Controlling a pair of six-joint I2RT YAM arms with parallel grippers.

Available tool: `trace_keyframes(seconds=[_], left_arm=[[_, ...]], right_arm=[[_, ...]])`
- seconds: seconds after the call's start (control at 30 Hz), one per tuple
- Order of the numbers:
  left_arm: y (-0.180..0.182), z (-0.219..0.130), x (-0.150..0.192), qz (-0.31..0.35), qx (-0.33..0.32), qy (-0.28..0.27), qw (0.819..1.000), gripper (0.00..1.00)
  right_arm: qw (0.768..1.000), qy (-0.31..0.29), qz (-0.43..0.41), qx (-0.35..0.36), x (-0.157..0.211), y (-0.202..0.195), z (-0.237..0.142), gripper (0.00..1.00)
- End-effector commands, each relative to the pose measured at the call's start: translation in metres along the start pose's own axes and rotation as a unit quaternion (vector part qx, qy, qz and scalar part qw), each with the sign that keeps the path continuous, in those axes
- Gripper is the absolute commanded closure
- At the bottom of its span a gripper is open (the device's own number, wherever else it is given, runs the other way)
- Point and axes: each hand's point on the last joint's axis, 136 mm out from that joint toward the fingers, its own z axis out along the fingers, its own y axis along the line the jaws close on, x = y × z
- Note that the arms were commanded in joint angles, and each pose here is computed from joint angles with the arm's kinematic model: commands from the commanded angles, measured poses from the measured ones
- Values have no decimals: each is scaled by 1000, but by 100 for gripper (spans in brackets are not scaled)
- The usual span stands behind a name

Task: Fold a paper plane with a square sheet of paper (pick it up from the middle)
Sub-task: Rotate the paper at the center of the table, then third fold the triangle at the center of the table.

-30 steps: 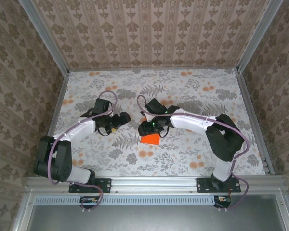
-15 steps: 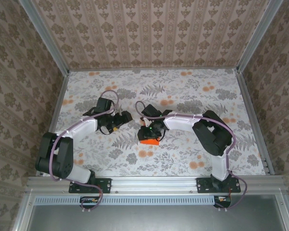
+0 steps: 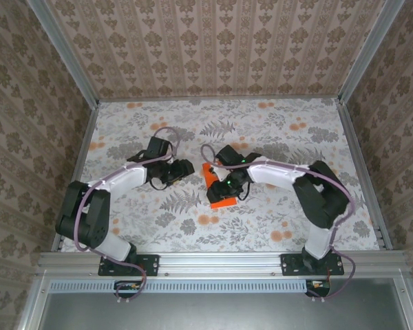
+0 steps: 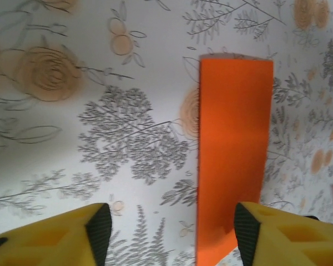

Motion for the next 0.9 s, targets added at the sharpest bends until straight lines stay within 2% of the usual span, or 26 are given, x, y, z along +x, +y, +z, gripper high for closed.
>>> trace_keyframes(seconds=[0.0, 0.13, 0.33, 0.47, 0.6, 0.87], left_arm=[[-29, 8, 2, 24, 38, 10, 999, 48], [-48, 26, 13, 47, 54, 35, 997, 63], [-58, 55, 32, 65, 42, 76, 994, 82], [-51, 67, 39, 64, 24, 90, 994, 87], [-50, 74, 42, 67, 19, 100, 993, 90], [-27, 86, 51, 63, -34, 118, 990, 96]], right_arm=[[994, -76, 67, -32, -17, 2, -38, 38], [981, -131, 143, -17, -16, -27, -63, 30], [968, -148, 204, -6, -2, -50, -70, 22], [961, -147, 234, -3, 5, -59, -65, 18], [956, -139, 259, -9, 8, -62, -57, 18], [951, -117, 285, -18, 11, -64, -44, 20]])
